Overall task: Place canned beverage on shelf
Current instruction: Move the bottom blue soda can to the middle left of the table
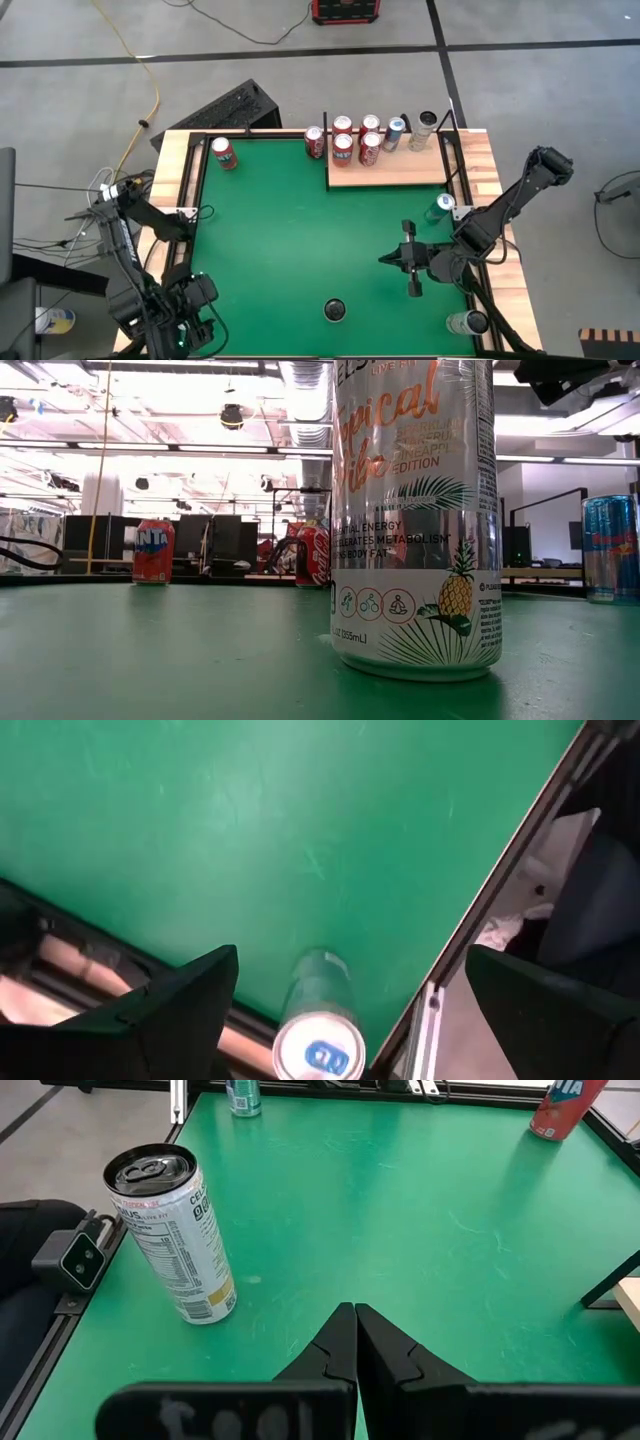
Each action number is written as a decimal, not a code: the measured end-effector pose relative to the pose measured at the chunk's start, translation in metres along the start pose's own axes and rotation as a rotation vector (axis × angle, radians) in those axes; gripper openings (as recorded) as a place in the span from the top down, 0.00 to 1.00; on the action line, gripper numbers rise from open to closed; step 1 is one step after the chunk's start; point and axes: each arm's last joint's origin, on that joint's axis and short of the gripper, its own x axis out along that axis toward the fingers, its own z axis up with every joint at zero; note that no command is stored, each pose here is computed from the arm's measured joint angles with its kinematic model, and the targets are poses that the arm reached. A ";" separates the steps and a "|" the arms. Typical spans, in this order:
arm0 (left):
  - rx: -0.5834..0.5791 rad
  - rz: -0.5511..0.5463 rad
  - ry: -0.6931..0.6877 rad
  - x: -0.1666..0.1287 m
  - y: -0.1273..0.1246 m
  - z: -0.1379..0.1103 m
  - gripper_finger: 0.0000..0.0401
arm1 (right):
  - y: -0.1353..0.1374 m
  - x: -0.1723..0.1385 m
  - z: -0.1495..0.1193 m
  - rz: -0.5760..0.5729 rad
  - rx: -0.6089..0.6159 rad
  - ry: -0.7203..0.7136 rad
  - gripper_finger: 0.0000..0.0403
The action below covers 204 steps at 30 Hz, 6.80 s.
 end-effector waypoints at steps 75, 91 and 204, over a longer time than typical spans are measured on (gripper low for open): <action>-0.009 0.129 -0.043 0.029 0.019 -0.056 0.06 | 0.003 0.000 0.003 0.059 0.027 -0.017 0.94; 0.001 0.088 -0.021 0.033 0.018 -0.066 0.06 | 0.002 0.000 0.004 0.058 0.019 -0.019 0.94; -0.030 -0.014 -0.227 0.047 0.092 0.180 0.44 | 0.002 0.000 0.002 0.055 -0.001 -0.007 0.94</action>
